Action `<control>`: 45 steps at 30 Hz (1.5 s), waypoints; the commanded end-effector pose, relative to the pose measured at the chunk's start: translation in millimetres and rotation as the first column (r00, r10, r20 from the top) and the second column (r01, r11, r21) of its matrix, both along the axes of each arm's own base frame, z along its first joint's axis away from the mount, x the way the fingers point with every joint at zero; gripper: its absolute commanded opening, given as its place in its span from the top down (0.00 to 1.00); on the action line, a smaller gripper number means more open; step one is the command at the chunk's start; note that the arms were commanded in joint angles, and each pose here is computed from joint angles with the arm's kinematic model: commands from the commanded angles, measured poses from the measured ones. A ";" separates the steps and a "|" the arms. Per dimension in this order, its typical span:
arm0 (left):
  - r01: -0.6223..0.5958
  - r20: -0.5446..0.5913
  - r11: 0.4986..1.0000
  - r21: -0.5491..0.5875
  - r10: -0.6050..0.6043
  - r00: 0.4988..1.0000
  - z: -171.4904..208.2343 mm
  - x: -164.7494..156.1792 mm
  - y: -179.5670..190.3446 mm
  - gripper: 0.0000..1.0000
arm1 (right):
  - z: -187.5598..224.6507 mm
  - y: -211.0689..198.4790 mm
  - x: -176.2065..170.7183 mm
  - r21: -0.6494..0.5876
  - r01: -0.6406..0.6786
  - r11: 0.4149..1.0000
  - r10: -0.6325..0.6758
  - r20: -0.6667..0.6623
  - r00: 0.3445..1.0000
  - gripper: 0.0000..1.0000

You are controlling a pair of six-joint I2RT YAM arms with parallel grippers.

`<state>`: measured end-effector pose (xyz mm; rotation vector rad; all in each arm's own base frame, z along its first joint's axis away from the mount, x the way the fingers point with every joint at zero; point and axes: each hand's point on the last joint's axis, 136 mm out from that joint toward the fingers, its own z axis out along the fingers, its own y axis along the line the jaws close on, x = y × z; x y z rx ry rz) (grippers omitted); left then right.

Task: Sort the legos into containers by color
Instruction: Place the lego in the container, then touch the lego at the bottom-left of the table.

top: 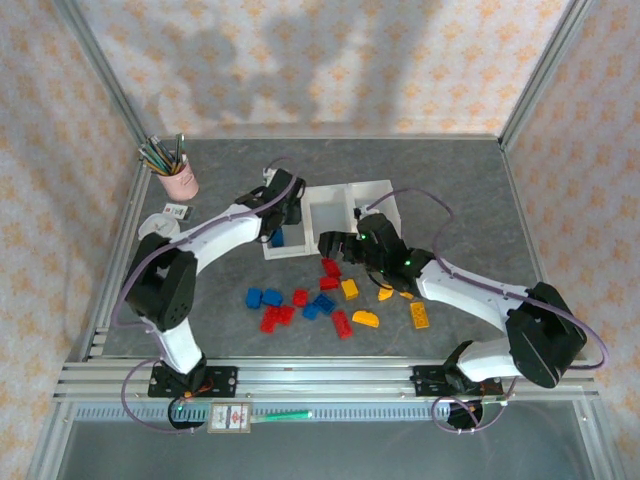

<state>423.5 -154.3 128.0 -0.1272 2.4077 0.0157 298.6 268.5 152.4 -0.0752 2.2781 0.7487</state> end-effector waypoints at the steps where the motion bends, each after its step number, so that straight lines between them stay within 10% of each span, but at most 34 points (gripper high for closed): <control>1: -0.001 0.009 0.998 -0.060 0.001 1.000 19.4 -26.1 5.9 0.38 | 20.3 7.0 -2.7 0.015 -0.064 0.998 0.063 0.040 0.997 0.00; 20: -0.211 -0.129 0.964 -0.162 0.191 0.973 -29.1 -182.9 61.7 0.31 | -8.4 43.4 -67.4 -0.033 -0.321 0.947 0.322 0.030 0.946 0.00; 45: -0.248 -0.222 0.964 -0.097 0.222 0.949 -92.6 -212.0 61.5 0.28 | -26.2 47.1 -74.5 -0.011 -0.303 0.953 0.303 -0.014 0.953 0.00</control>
